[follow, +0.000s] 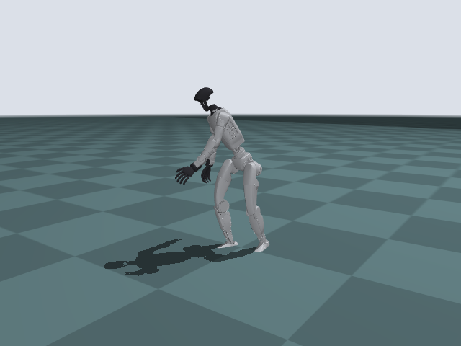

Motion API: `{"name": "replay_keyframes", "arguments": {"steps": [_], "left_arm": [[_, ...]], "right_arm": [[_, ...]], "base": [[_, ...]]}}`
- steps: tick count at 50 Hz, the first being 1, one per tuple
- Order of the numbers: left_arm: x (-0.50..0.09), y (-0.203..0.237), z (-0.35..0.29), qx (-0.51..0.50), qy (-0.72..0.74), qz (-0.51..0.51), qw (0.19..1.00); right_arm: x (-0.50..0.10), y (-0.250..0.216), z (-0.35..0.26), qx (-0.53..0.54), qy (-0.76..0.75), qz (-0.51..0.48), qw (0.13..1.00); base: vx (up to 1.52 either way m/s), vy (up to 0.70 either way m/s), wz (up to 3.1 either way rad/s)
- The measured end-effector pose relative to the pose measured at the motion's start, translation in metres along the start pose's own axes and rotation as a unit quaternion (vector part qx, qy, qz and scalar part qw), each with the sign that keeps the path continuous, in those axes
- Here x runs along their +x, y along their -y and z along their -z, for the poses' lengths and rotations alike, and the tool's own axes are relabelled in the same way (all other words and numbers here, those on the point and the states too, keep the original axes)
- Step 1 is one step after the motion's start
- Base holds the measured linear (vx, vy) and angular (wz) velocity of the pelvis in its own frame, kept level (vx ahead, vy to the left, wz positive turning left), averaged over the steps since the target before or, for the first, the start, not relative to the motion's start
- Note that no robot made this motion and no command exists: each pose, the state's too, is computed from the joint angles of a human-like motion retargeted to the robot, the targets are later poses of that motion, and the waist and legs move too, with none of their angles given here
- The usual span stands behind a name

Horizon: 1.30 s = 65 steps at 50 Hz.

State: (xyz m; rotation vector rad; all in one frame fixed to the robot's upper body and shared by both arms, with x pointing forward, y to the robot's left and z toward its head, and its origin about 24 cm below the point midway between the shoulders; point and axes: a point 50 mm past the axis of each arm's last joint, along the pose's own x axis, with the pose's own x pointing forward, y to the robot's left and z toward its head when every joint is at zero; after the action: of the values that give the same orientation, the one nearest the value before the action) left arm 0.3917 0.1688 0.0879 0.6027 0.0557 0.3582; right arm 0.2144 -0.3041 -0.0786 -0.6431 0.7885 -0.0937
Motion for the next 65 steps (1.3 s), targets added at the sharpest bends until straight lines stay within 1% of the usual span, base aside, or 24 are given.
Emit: {"name": "replay_keyframes", "arguments": {"steps": [19, 28, 33, 40, 47, 58, 65], "left_arm": [[0.006, -0.009, -0.008, -0.032, -0.02, -0.037, 0.999], [-0.001, -0.002, 0.003, -0.069, -0.042, -0.039, 0.996], [-0.011, 0.006, 0.014, -0.088, -0.048, -0.033, 0.994], [-0.032, 0.017, 0.041, -0.083, -0.056, -0.015, 0.995], [-0.06, 0.024, 0.082, -0.042, -0.081, 0.016, 0.996], [-0.102, 0.021, 0.151, 0.035, -0.16, 0.074, 0.984], [-0.124, 0.015, 0.181, 0.051, -0.207, 0.086, 0.973]], "right_arm": [[-0.001, -0.011, 0.004, 0.023, -0.017, -0.005, 1.0], [0.001, -0.005, -0.005, 0.028, 0.0, 0.016, 0.999], [0.0, -0.011, -0.003, 0.04, 0.002, 0.017, 0.999], [-0.004, -0.023, 0.001, 0.053, 0.008, 0.013, 0.998], [-0.009, -0.038, 0.005, 0.044, 0.014, -0.003, 0.999], [-0.017, -0.056, 0.017, 0.016, 0.008, -0.029, 0.999], [-0.021, -0.058, 0.029, 0.022, -0.006, -0.023, 0.999]], "base": [[-0.02, -0.02, 0.18], [-0.09, 0.04, 0.07], [-0.13, 0.09, 0.05], [-0.14, 0.11, 0.14], [-0.12, 0.1, 0.13], [-0.05, 0.05, 0.21], [0.05, 0.01, 0.28]]}}
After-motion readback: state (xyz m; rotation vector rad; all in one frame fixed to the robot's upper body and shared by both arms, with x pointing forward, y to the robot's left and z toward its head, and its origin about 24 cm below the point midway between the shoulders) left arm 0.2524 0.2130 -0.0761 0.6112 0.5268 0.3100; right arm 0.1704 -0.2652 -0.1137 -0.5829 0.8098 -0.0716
